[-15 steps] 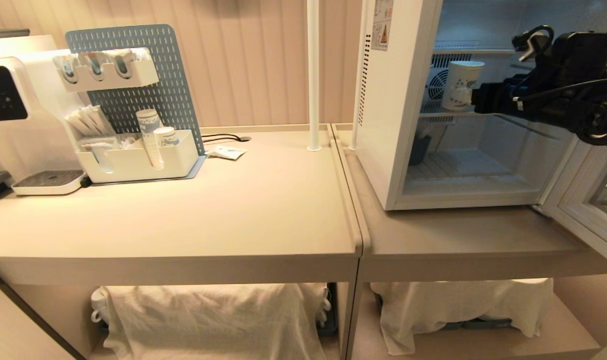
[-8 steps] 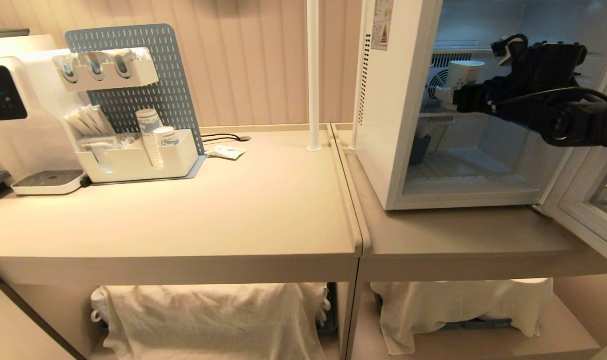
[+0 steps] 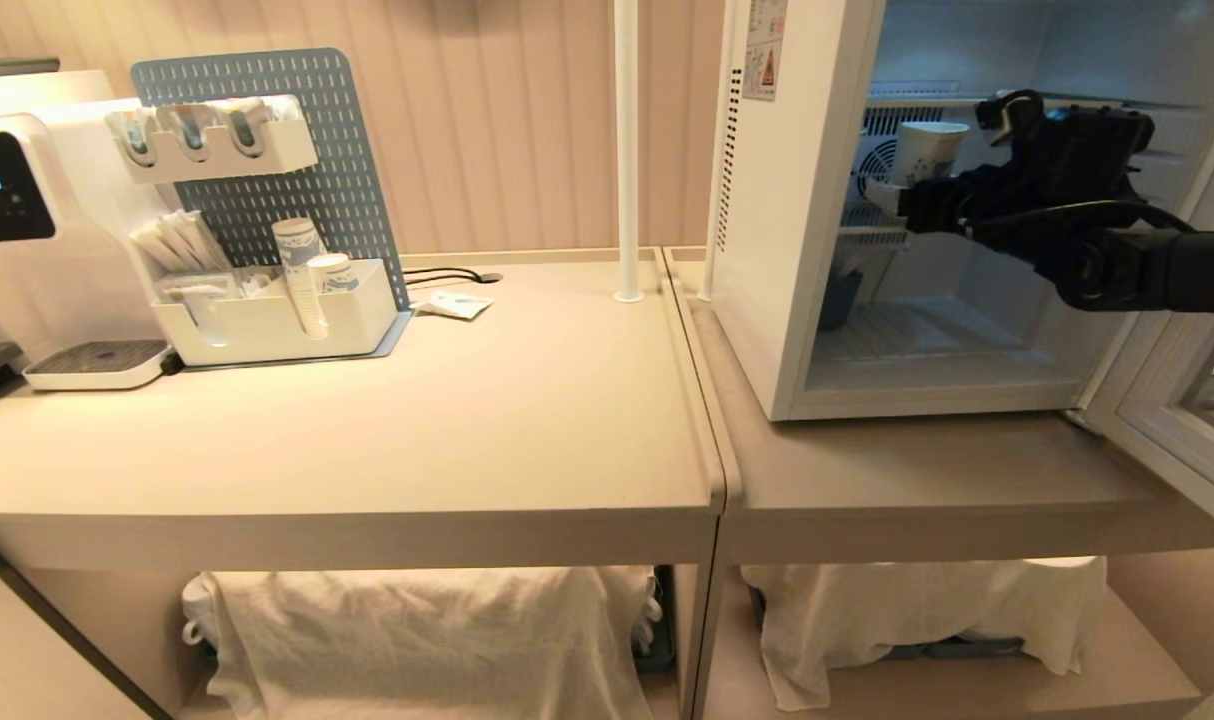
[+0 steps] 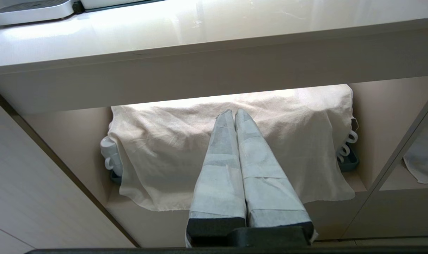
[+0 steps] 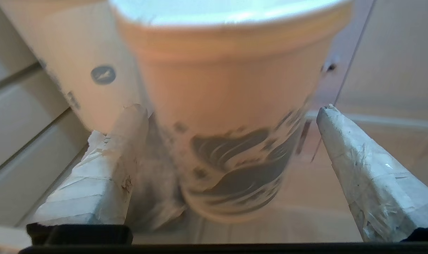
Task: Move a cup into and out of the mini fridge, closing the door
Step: Take the paper cup out of the freezer
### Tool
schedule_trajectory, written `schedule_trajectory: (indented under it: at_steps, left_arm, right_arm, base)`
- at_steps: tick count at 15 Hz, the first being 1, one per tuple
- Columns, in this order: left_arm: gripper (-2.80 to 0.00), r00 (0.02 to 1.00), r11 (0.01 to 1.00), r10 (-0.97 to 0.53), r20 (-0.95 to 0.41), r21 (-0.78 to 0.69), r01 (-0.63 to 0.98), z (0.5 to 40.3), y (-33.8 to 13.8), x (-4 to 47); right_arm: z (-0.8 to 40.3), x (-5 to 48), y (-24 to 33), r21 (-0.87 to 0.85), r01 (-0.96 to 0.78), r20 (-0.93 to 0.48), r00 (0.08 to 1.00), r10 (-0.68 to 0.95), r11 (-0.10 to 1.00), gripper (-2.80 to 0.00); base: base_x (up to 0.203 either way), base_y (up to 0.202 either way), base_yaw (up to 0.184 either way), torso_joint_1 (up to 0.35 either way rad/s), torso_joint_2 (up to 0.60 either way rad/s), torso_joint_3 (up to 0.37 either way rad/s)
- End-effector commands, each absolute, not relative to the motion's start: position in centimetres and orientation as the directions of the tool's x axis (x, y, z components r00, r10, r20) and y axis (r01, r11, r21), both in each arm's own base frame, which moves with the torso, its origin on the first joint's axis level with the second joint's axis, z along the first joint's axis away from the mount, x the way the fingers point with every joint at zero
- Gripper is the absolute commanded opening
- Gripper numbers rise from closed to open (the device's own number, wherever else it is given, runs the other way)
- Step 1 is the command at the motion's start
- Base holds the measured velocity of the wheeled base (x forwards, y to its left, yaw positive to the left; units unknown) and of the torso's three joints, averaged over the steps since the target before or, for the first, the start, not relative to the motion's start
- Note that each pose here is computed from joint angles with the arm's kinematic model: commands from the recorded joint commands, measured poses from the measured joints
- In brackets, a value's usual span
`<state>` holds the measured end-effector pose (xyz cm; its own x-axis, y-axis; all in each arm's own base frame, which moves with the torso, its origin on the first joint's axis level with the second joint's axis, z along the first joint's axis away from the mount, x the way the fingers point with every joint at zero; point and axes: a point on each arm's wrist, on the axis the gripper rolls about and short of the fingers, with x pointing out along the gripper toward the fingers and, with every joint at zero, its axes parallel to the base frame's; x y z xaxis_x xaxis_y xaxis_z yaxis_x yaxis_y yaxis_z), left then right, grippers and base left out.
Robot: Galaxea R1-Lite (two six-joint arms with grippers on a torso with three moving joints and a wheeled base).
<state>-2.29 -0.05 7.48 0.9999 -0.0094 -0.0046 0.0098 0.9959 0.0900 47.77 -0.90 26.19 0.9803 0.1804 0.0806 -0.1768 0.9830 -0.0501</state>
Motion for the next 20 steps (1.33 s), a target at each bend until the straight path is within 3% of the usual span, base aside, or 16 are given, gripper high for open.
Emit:
schedule_trajectory:
  at_steps: [1, 12, 20]
  left_arm:
    - [-2.8, 1.0, 0.996, -0.009, -0.006, 0.09, 0.01, 7.5, -0.1, -2.3]
    - [-2.8, 1.0, 0.996, -0.009, -0.006, 0.09, 0.01, 7.5, -0.1, -2.3]
    - [-2.8, 1.0, 0.996, -0.009, -0.006, 0.09, 0.01, 7.5, -0.1, -2.3]
  right_arm:
    - [26.0, 47.9, -1.0, -0.057, -0.177, 0.085, 0.98, 0.182, 0.983, -2.8]
    - [27.6, 46.4, -1.0, -0.053, -0.176, 0.081, 0.98, 0.18, 0.983, -2.8]
    - [33.1, 31.8, -0.8, -0.071, -0.185, -0.226, 0.96, 0.165, 0.98, -2.8]
  base:
    - [0.0, 0.0, 0.0, 0.0, 0.0, 0.0]
    - [0.0, 0.0, 0.0, 0.0, 0.0, 0.0]
    - [0.0, 0.0, 0.0, 0.0, 0.0, 0.0]
